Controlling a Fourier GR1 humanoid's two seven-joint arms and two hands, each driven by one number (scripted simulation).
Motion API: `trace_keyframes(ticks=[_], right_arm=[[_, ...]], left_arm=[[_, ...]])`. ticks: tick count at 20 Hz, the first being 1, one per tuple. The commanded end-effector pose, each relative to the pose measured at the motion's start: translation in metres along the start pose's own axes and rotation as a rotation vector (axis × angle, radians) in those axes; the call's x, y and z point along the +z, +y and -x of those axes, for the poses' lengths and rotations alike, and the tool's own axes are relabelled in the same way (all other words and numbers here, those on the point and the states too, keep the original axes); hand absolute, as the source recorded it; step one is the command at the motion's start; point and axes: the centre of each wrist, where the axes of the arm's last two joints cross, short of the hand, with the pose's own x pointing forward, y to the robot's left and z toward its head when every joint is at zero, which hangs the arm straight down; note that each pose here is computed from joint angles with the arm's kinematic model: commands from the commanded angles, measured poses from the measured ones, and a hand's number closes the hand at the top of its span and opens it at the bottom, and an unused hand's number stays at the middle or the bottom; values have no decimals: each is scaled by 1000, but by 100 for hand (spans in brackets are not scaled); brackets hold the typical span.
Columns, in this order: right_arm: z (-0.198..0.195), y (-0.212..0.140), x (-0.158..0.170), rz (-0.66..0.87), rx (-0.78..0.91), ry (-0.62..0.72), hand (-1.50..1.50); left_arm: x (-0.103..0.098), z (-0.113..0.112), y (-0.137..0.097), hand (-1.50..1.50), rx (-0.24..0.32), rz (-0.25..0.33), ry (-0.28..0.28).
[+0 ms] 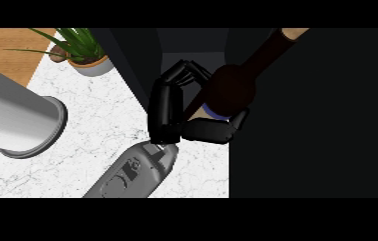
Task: Pick up the wine, place it into the cabinet and close the cabinet
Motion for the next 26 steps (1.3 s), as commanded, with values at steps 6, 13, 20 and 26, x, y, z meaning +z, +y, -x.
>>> trace_keyframes(ticks=[6,13,20,26], right_arm=[[-24,12,28,-15,-27,-58,-150],[-27,17,13,-19,-33,-68,-150],[-7,9,27,-20,-24,-67,-150],[-17,-12,22,-34,-6,-63,-150]], left_arm=[[7,34,16,150,-8,-14,16],[4,74,26,150,-143,-43,-3],[-2,72,52,150,-152,-79,-35],[-13,89,43,150,-134,-127,-31]])
